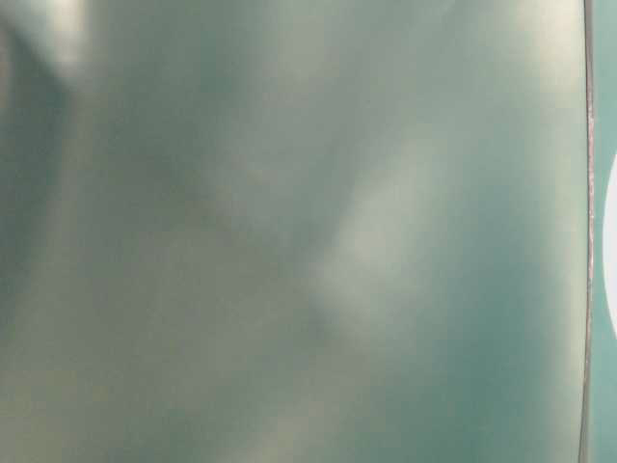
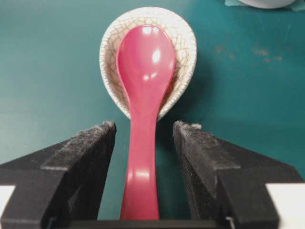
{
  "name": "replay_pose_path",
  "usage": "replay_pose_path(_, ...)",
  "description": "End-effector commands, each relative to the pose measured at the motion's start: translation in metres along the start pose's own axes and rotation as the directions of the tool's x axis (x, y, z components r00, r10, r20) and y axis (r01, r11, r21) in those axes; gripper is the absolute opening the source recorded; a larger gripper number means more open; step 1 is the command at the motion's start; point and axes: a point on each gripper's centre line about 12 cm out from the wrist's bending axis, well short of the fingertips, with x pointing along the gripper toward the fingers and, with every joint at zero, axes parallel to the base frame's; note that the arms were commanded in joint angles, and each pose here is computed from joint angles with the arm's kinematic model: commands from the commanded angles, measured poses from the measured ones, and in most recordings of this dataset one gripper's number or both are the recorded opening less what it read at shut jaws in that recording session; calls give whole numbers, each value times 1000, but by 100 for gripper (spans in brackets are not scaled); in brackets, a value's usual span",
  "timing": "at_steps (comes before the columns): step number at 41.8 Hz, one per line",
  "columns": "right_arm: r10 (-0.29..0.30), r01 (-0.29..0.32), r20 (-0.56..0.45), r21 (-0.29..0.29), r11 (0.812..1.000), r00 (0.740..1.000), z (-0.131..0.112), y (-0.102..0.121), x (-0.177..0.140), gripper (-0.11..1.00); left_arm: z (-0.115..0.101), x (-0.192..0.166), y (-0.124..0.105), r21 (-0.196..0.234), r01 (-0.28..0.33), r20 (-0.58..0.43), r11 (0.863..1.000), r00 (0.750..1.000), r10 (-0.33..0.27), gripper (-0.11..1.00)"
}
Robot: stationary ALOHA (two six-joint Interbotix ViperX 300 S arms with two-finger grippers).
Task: Scoop the yellow hexagonal prism block from the bowl with a spoon using the right arm.
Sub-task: 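Lower the right gripper over the red spoon handle and close on it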
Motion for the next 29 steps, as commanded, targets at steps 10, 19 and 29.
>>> replay_pose_path(10,6,-5,23,-15,1000,1000,6,3,2,58,7,3,0,3,1,15,1000,1000,-1,0)
replay_pose_path(19,6,-6,9,-17,1000,1000,4,3,3,46,7,3,0,5,-1,15,1000,1000,1,0)
replay_pose_path(29,5,-5,19,-11,1000,1000,7,3,4,35,7,3,0,5,1,15,1000,1000,-1,0)
